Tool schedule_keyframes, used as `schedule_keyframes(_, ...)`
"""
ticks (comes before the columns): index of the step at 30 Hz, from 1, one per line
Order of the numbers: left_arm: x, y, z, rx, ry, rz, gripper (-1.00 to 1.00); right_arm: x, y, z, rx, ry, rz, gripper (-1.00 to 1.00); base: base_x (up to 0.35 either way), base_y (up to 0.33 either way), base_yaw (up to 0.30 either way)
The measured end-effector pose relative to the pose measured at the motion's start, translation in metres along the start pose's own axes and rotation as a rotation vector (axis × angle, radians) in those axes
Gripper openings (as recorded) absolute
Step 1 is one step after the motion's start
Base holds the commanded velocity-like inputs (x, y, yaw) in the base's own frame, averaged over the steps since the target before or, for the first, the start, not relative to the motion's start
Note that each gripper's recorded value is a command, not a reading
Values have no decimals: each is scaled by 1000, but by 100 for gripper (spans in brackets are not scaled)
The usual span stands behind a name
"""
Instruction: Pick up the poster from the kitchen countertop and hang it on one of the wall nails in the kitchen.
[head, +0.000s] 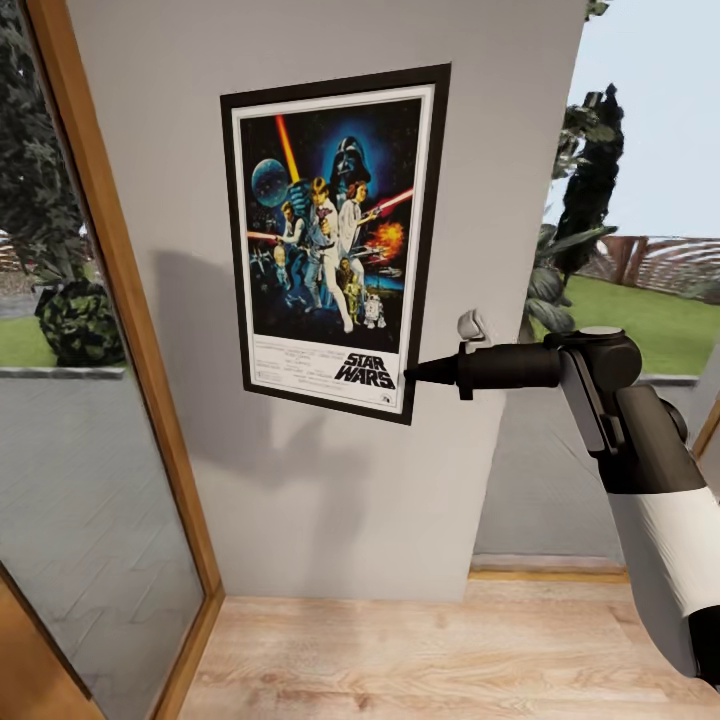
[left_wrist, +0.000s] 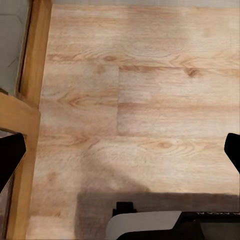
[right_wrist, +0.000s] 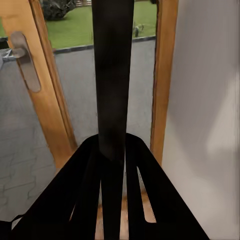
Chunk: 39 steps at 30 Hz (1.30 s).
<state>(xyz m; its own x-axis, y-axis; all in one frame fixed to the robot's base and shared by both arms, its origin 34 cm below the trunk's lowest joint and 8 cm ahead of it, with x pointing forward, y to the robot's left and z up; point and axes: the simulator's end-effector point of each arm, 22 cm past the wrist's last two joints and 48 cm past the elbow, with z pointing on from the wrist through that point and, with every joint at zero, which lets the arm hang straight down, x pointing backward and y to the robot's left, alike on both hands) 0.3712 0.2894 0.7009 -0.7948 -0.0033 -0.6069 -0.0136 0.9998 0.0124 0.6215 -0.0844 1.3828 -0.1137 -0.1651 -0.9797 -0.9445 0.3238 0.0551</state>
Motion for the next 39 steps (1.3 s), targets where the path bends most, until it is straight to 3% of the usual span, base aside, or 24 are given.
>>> schedule_keyframes(26, 0, 1, 0, -2, 0, -2, 100, 0, 0, 0, 0, 1, 0, -100, 322, 94, 0)
schedule_keyframes(39, 0, 1, 0, -2, 1, -2, 100, 1, -1, 1, -1, 1, 1, -100, 54, 16, 0)
